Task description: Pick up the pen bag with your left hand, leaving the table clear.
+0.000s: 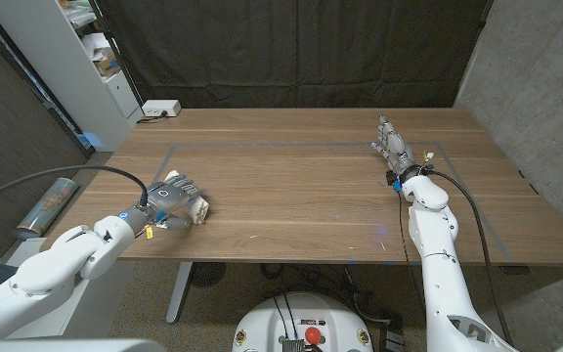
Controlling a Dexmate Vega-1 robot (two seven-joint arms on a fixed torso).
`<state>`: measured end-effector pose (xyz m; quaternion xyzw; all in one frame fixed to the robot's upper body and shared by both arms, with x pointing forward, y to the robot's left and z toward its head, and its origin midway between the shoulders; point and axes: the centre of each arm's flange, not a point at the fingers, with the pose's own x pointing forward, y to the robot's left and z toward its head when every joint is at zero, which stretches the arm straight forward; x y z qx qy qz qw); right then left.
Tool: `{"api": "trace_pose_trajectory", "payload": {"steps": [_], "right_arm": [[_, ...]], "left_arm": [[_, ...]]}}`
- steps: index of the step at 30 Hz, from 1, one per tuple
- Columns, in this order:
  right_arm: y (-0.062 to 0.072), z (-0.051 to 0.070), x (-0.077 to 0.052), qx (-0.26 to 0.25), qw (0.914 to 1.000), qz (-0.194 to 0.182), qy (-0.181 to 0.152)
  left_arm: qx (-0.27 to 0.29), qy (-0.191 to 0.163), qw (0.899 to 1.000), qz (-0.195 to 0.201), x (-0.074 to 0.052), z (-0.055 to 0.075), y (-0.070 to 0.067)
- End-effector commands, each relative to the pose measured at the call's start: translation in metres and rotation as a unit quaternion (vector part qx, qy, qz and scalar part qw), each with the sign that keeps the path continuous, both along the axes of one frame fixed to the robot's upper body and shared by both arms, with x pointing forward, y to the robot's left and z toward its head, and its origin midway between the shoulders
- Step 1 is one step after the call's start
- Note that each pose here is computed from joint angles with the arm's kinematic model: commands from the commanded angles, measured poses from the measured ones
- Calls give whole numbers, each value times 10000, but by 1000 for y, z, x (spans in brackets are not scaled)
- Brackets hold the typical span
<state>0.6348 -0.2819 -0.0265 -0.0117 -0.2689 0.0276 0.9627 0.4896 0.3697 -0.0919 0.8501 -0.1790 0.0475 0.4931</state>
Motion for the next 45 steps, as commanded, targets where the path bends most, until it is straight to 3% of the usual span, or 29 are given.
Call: {"api": "trace_pose_trajectory", "payload": {"steps": [1, 19, 24, 45], "right_arm": [[1, 0, 2, -19, 10000, 55, 37], [-6, -3, -1, 11, 10000, 40, 53], [-5, -4, -1, 12, 10000, 63, 46], [-4, -7, -1, 26, 9999, 138, 30]], "left_arm": [[-170, 185, 9997, 30, 3, -5, -5], [-186, 5, 9998, -71, 6, -4, -16], [-107, -27, 9999, 77, 4, -3, -19], [-101, -125, 9999, 18, -3, -2, -24]]}}
